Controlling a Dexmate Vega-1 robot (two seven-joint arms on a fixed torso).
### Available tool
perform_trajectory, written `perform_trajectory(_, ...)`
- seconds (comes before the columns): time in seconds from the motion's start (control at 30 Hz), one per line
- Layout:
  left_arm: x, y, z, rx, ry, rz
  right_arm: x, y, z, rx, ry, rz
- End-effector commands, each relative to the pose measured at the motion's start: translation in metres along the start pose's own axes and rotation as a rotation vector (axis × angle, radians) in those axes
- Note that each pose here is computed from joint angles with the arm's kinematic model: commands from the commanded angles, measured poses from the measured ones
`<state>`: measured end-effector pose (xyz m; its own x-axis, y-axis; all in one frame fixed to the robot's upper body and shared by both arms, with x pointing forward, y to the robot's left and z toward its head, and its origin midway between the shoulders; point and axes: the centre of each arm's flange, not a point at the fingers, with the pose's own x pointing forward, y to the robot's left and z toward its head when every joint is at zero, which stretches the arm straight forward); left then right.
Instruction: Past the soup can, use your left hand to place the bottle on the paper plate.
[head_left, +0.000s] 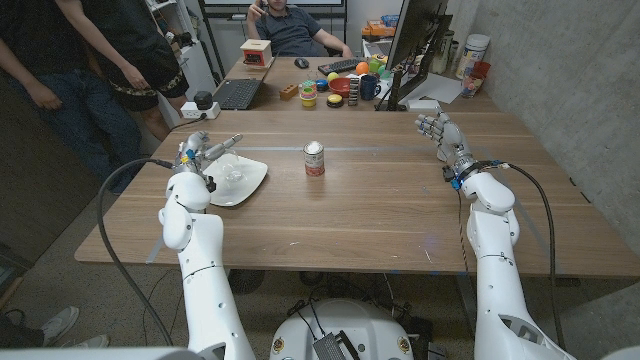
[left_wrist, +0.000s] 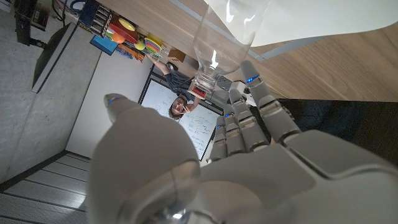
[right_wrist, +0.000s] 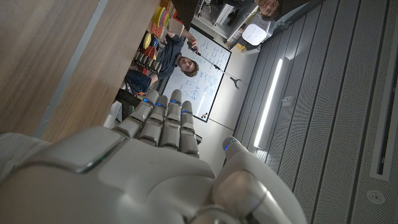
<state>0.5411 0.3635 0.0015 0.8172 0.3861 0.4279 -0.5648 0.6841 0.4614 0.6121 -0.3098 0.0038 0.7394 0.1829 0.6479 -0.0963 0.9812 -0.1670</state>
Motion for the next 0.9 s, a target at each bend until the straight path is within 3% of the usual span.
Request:
perform_trajectory(0.03,-0.003,0.009,0.012,-0.025,-0.040,0.011,0.000,0.000,-0.001,-0.004,0.002,0.000)
perform_trajectory(0.9,-0.009,0.023,0.030,-0.087,-0.109,0.006,0.002,0.001,-0.005,-0.010,0.009,0.010)
